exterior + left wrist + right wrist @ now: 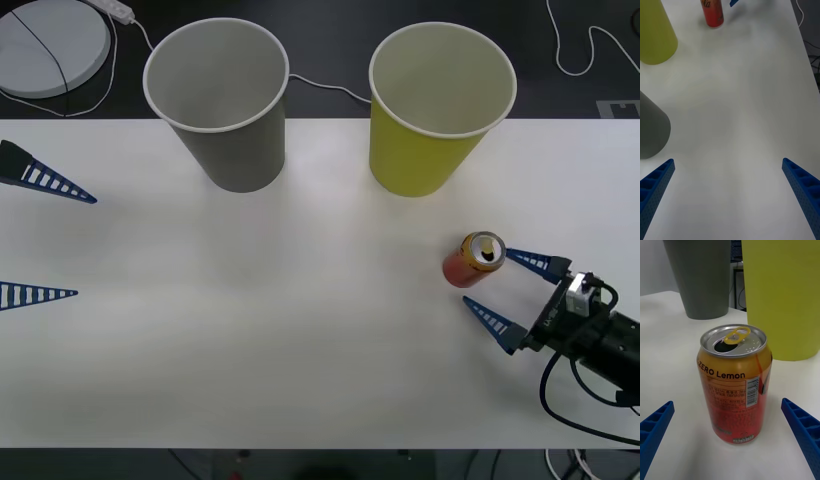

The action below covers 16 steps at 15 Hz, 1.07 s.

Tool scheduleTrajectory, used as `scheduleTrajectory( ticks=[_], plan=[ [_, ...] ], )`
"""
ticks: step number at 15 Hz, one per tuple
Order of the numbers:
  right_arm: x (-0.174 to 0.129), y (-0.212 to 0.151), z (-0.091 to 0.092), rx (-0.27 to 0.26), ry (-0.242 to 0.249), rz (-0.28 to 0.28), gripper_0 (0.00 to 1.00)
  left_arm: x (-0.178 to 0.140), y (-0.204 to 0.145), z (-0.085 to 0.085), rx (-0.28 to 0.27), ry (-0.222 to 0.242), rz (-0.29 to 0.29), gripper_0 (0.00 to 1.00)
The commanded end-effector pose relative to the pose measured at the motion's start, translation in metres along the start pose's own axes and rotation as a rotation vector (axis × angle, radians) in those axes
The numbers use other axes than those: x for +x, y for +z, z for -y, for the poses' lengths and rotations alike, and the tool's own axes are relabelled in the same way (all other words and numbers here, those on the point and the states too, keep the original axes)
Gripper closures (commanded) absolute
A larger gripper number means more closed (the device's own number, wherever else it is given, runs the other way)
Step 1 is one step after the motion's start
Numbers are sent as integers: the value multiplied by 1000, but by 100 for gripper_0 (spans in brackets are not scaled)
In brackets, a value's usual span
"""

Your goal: Put the can into the green bin and the plastic bottle into the gray bin

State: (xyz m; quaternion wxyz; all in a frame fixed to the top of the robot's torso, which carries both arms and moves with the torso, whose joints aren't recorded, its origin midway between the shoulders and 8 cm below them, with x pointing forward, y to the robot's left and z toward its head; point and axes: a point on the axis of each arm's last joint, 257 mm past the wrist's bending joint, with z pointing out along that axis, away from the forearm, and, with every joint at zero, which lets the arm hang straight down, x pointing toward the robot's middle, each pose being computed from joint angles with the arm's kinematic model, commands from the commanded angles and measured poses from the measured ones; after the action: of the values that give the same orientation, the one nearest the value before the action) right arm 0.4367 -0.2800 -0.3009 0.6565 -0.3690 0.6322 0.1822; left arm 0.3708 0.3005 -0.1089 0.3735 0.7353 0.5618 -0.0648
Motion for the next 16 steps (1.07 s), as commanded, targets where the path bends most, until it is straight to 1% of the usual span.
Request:
scheduleTrajectory(
  ticks=[1,6,11,14,15,16],
  plan=[
    [0,13,0,18,1,6,0,0,0,0,0,0,0,0],
    [-3,32,1,40,0,18,0,0,0,0,0,0,0,0],
    [-6,50,-1,45,1,23,0,0,0,0,0,0,0,0],
    [-7,54,0,45,0,24,0,0,0,0,0,0,0,0],
    [-7,55,-1,44,-3,25,14,0,0,0,0,0,0,0],
    [-7,54,-1,44,0,24,61,0,0,0,0,0,0,0]
  ],
)
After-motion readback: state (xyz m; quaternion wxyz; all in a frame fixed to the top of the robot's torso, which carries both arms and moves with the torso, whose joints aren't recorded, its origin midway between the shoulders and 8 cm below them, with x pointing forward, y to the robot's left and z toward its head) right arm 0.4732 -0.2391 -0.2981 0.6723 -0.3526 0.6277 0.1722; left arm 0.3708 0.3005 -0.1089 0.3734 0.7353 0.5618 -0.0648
